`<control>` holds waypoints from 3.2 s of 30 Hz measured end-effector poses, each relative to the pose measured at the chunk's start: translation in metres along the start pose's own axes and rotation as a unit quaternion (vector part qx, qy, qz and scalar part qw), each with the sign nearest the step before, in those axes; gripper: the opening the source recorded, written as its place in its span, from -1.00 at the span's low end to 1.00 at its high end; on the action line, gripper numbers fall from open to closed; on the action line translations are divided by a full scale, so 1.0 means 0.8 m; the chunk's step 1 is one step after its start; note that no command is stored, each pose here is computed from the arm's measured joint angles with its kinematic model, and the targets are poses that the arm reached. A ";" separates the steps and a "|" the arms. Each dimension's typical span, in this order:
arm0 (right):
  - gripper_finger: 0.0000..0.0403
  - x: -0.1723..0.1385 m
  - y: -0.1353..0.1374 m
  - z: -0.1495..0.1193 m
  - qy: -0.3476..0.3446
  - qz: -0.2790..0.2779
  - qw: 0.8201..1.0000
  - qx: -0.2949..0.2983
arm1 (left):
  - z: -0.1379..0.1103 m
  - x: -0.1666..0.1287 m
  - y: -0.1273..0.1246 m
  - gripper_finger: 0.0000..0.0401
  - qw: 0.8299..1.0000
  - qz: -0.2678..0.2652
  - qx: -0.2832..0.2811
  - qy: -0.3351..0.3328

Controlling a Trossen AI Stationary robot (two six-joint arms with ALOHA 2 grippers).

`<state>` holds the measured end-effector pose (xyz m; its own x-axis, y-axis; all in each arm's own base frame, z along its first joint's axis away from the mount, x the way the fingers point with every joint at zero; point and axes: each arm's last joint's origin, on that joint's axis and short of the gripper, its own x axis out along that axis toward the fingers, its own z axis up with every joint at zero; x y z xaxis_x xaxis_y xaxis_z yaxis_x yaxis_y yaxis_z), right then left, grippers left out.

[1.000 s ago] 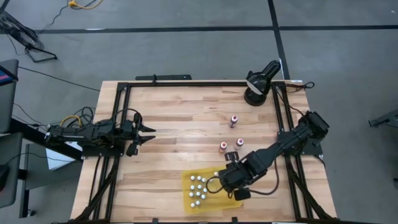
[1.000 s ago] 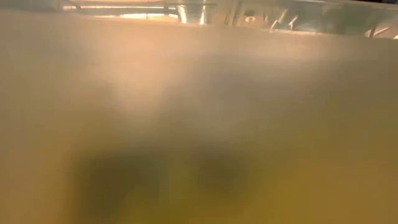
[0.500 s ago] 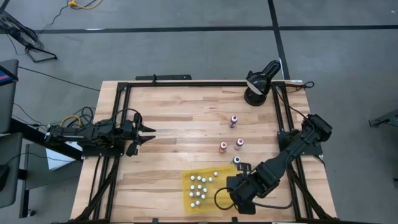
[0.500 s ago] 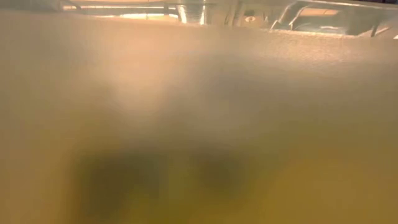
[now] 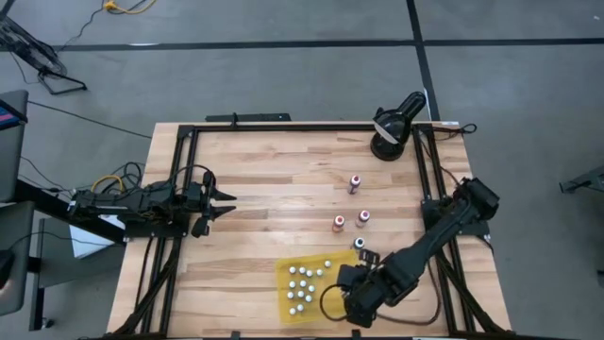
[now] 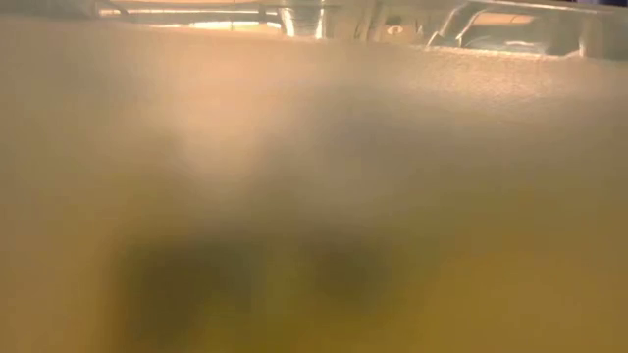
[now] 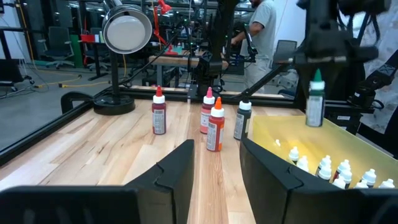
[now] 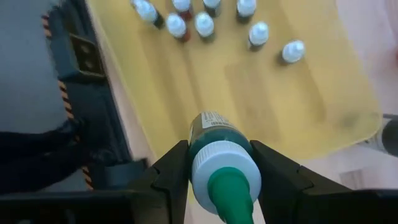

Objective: Pick & Place food coloring
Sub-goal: Put the big green food coloring bottle in the yellow bin, then put the big pink food coloring bottle in the yellow bin

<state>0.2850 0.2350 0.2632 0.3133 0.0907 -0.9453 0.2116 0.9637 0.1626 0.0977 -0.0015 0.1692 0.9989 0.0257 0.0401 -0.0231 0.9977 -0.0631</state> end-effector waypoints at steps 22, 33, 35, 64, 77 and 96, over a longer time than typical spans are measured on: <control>-0.31 0.055 0.015 -0.006 0.042 -0.034 0.998 -0.018 | 0.000 0.000 0.000 -0.40 1.000 0.000 0.000 0.000; -0.30 0.068 0.020 -0.010 0.045 -0.037 0.998 -0.019 | 0.000 0.000 0.000 -0.40 1.000 0.000 0.000 0.000; -0.28 0.068 0.019 -0.011 0.049 -0.041 0.998 -0.025 | 0.000 0.000 0.000 -0.40 1.000 0.000 0.000 0.000; -0.03 0.059 0.014 0.000 0.068 -0.001 0.998 -0.015 | 0.000 0.000 0.000 -0.40 1.000 0.000 0.000 0.000; 0.06 0.012 -0.015 0.006 0.065 -0.032 0.997 -0.031 | 0.000 0.000 0.000 -0.40 1.000 0.000 0.000 0.000; 0.11 -0.057 -0.078 0.018 0.047 -0.102 0.992 -0.062 | 0.000 0.000 0.000 -0.40 1.000 0.000 0.000 0.000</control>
<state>0.2707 0.1673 0.2999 0.1868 -0.0915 -0.9781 0.1435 0.9875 -0.0649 0.0977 -0.0015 0.1692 0.9989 0.0255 0.0398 -0.0229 0.9977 -0.0631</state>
